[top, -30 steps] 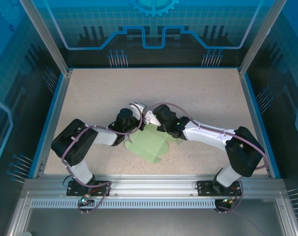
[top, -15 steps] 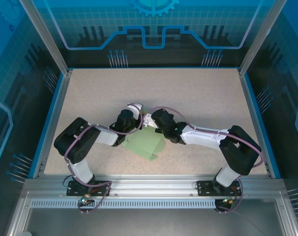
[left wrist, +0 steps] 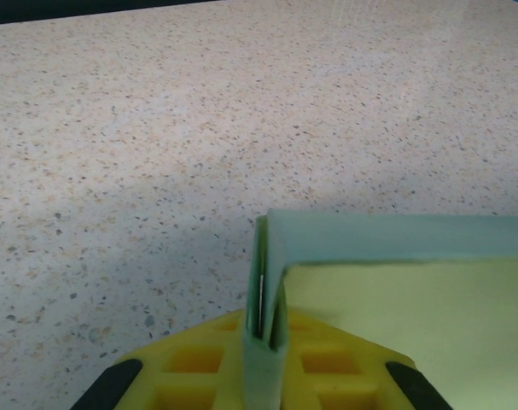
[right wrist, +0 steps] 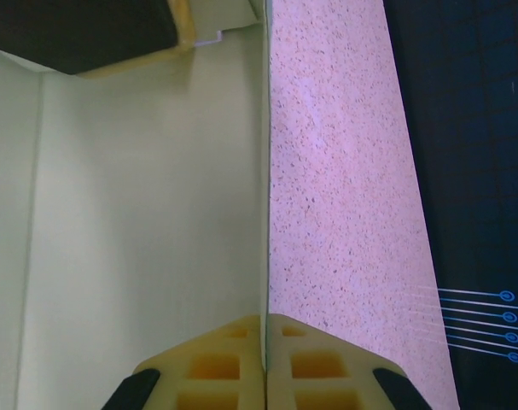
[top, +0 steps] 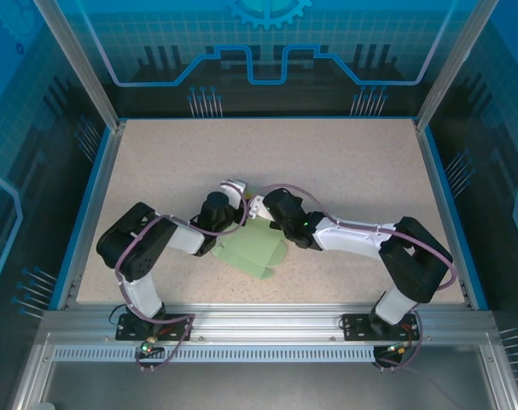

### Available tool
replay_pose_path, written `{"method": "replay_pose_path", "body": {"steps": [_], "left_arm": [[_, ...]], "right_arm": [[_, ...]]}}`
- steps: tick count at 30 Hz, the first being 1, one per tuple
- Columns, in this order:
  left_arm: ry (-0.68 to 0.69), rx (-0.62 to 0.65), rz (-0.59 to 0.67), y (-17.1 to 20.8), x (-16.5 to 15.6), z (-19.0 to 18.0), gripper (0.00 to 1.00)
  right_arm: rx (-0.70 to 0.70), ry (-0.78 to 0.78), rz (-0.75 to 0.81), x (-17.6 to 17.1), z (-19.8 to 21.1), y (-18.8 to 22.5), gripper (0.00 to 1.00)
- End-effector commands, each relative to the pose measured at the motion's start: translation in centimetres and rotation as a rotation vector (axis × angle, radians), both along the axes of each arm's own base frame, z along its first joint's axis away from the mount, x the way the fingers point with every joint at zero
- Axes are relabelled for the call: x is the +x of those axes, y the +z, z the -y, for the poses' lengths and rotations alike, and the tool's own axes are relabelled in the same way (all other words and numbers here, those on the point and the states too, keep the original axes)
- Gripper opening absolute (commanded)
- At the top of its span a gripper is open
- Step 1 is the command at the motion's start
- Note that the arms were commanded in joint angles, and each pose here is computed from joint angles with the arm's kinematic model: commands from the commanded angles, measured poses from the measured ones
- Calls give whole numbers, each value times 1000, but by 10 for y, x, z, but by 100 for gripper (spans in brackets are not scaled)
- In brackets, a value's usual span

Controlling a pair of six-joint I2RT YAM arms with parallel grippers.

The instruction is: Fold the paper box

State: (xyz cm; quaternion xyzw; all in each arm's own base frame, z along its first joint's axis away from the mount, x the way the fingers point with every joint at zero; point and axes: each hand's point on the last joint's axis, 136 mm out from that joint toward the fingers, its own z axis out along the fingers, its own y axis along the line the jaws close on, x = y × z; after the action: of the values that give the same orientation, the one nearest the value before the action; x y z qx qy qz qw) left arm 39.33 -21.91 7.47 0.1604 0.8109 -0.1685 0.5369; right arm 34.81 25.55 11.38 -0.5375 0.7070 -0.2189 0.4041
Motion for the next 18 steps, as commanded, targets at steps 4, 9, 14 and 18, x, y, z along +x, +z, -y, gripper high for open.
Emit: {"method": "replay_pose_path", "body": {"steps": [4, 9, 14, 18], "left_arm": [[-107, -55, 53, 13, -7, 20, 19], [-103, -53, 55, 14, -8, 19, 24], [-108, -45, 40, 13, -11, 17, 35], [-115, -48, 21, 11, -15, 18, 42]], "right_arm": [[-55, -64, -9, 5, 22, -10, 3], [-56, -62, -9, 3, 24, -7, 2], [-49, -66, -2, 3, 27, -2, 2], [-37, -68, 4, 3, 27, 3, 2]]}}
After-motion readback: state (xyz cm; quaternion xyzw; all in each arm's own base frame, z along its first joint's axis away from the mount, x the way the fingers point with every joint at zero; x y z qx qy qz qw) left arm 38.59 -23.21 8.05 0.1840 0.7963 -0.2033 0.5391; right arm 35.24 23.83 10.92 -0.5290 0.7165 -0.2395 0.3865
